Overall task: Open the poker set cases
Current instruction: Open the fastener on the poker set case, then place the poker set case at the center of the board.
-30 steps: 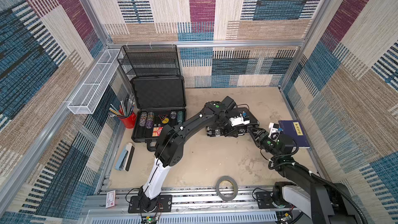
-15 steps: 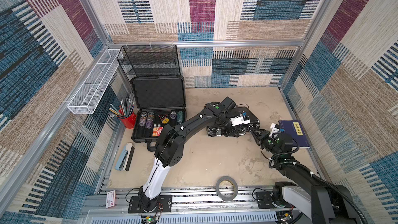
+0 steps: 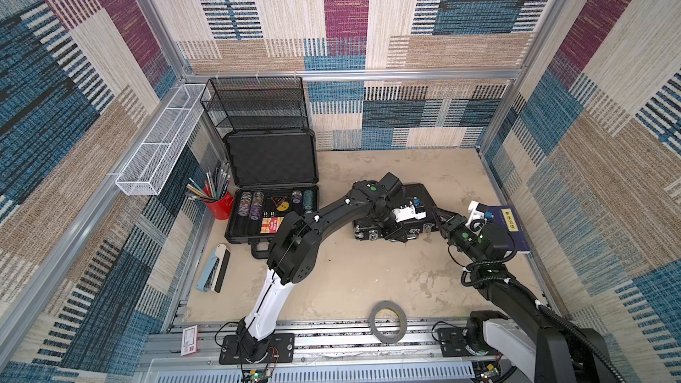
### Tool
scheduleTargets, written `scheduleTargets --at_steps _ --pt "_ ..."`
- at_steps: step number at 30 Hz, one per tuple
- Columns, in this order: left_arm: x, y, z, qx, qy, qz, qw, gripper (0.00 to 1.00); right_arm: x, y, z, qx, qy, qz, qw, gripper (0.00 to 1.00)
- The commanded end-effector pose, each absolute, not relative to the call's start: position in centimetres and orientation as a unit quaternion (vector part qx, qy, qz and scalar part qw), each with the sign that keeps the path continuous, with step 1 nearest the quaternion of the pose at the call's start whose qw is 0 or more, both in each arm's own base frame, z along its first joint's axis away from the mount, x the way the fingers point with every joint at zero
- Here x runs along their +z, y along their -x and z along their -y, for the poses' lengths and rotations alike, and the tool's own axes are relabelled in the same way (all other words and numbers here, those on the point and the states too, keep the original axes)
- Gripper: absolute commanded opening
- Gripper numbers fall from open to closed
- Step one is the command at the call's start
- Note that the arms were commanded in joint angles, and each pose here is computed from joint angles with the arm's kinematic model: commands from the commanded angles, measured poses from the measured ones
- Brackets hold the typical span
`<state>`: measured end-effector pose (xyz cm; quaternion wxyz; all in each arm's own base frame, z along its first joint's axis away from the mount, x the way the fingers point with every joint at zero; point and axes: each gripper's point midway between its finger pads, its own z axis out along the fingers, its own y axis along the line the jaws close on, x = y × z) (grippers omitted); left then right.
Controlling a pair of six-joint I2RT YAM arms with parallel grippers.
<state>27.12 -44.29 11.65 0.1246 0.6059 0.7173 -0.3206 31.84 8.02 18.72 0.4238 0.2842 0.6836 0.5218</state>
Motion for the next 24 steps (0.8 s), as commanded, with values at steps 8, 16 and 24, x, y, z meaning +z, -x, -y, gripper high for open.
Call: scheduleTargets --at_steps 8,16,24 --pt "10.9 -27.0 45.4 -0.355 -0.608 -0.697 0.138 0.00 14.9 -29.7 -7.6 0.482 -0.303 -0.718 0.400 0.26" --pt "8.0 -27.2 45.0 -0.340 -0.601 -0.713 0.124 0.00 12.1 -28.5 -6.6 0.434 -0.314 -0.754 0.380 0.30" --pt "5.5 -27.1 44.6 -0.331 -0.592 -0.727 0.108 0.00 10.8 -27.7 -6.7 0.381 -0.269 -0.807 0.363 0.45"
